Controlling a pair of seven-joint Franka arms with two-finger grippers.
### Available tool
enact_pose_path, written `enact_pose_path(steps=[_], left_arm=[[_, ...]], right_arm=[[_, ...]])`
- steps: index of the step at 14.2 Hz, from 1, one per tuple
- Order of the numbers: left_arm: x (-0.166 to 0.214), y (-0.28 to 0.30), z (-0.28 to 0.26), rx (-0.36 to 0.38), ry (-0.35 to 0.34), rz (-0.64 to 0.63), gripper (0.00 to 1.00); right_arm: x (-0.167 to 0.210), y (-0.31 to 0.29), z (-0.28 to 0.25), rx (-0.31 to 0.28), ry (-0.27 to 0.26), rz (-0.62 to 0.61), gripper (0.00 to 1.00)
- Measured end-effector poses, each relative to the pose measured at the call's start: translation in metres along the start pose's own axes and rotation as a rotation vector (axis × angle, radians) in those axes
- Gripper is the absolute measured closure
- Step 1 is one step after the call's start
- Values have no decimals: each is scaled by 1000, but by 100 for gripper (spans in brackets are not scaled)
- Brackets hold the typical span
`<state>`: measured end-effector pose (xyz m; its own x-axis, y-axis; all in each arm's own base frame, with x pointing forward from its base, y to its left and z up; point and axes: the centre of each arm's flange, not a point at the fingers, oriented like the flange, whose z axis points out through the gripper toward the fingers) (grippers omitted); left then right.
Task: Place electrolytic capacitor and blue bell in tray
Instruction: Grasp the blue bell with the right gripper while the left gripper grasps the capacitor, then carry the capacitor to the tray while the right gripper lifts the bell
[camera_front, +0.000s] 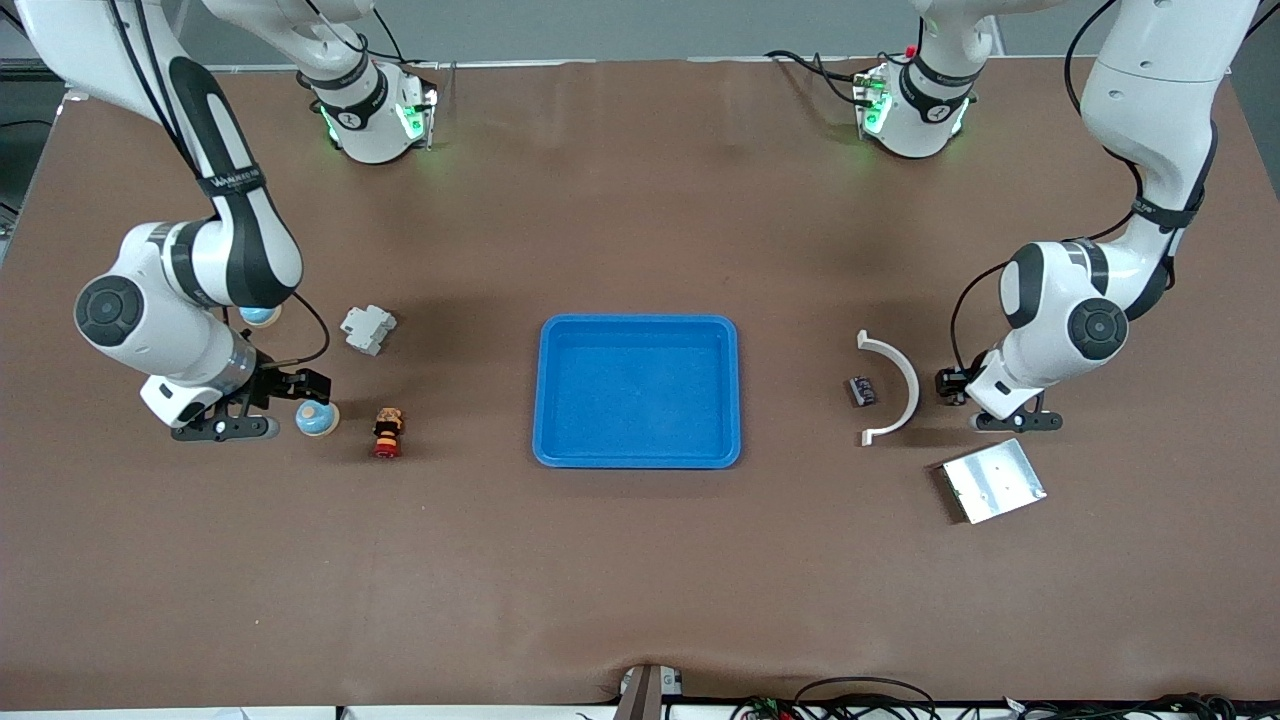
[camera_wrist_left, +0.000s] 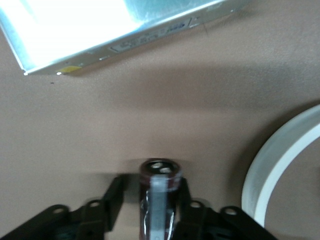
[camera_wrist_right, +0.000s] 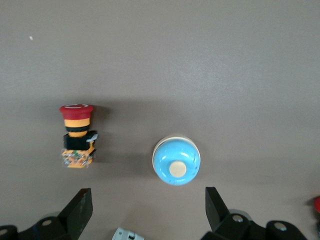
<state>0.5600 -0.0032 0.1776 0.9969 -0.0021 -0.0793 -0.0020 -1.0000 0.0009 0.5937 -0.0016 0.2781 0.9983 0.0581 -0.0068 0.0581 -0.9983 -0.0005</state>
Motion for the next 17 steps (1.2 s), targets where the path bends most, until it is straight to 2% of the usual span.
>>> enact_pose_path(steps=[1,7,9,14,17], left_arm=[[1,0,-1,0,3,0,67],[11,1,-12,-1,31,-23,67],[15,3,-19,-1,28,-40,67],[31,32,-85,-2,-8,-104,67],[31,83,-122,-21,3,-210,67]], right_arm=[[1,2,7,-1,4,-1,0],[3,34,46,-8,33,-3,0],[2,40,62,-8,24,7,0],[-1,37,76,19,8,33,0],[-2,35,79,23,10,35,0]])
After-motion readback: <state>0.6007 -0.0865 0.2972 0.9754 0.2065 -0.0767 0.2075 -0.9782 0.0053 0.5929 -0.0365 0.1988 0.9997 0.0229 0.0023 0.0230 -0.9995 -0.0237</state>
